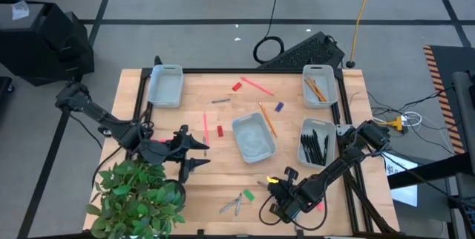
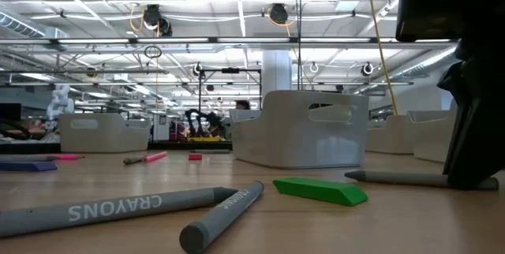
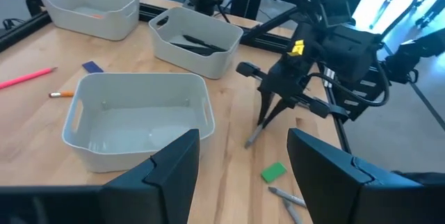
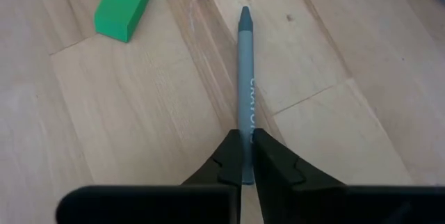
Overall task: Sort crayons/erasers/pens/pencils in bins
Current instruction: Put the gray crayon into the bottom left gray bin
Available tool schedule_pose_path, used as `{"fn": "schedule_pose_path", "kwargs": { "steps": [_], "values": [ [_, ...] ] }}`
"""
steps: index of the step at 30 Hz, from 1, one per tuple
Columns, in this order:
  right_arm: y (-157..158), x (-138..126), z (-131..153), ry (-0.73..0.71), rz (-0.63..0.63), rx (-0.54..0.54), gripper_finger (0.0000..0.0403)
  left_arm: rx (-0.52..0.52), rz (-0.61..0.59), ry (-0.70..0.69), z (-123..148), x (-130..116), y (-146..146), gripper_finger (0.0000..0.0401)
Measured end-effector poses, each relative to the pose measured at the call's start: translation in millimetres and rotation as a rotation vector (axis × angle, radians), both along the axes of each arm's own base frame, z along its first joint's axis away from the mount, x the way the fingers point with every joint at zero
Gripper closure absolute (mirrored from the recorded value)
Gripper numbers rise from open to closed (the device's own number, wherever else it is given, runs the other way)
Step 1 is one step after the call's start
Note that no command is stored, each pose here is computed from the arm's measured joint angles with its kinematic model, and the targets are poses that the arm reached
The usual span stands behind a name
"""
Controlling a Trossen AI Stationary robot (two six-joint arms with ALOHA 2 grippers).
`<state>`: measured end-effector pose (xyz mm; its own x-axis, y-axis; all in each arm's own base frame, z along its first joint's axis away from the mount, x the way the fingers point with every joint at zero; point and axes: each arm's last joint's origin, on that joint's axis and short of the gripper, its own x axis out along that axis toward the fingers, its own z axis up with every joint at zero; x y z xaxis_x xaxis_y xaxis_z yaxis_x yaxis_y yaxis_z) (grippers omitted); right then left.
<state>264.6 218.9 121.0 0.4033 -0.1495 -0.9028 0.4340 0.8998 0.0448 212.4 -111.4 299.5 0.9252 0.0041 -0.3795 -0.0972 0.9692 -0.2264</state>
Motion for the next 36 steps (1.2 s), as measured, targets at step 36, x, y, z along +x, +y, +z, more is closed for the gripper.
{"fn": "schedule_pose_path", "kwargs": {
  "steps": [36],
  "values": [
    [-63.3, 91.3, 170.1, -0.348, 0.178, -0.177, 0.0391, 0.032, 0.073, 0.005, -0.3, 8.9, 19.1, 0.0178]
  ]
}}
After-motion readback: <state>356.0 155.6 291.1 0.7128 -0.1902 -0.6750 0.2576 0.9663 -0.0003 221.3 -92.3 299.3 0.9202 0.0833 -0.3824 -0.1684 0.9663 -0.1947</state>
